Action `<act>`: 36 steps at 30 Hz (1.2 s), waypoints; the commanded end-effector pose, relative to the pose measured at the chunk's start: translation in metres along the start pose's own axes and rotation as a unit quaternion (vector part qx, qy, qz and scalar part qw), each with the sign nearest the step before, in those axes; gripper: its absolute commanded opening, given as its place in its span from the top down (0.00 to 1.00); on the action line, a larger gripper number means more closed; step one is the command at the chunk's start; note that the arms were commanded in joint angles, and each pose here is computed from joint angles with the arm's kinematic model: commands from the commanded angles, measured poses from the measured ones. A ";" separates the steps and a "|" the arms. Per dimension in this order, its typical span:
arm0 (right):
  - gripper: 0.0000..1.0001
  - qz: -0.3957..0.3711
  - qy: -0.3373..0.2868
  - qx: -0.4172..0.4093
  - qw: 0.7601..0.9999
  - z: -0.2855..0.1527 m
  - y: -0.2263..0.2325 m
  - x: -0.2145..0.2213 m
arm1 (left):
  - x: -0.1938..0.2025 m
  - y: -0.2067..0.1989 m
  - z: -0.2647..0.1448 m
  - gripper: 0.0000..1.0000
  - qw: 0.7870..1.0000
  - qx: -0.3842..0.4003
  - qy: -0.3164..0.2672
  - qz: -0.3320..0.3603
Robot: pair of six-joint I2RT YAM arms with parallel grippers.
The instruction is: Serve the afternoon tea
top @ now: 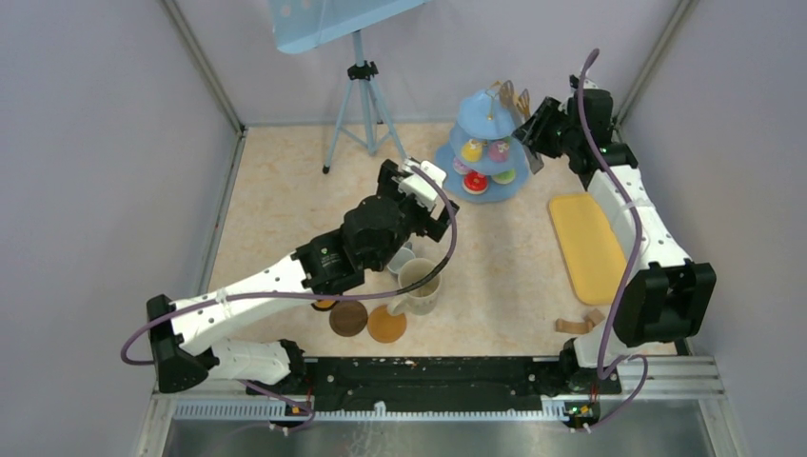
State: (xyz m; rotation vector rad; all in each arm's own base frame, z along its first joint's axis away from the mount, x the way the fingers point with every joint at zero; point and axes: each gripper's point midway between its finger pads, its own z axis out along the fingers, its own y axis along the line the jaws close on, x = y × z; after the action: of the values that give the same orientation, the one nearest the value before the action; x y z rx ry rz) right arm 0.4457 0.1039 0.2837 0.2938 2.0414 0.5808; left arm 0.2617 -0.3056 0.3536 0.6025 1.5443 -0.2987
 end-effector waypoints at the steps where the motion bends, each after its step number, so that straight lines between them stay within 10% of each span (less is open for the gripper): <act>1: 0.57 -0.025 -0.049 -0.026 0.998 -0.008 0.028 -0.030 | -0.006 0.001 0.001 0.01 1.000 -0.007 -0.015 0.000; 21: 0.53 -0.060 -0.118 0.114 0.985 -0.095 -0.008 -0.047 | 0.002 0.010 -0.010 0.01 0.999 -0.016 -0.030 0.003; 36: 0.50 -0.006 -0.036 0.404 0.914 -0.182 -0.186 0.093 | 0.006 0.005 -0.013 0.01 0.999 -0.002 -0.040 -0.002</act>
State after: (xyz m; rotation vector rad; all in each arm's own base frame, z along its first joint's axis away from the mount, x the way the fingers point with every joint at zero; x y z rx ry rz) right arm 0.2678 -0.0411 0.2407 0.5750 2.0511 -0.2610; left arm 0.2577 -0.2920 0.3319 0.6091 1.5237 -0.2736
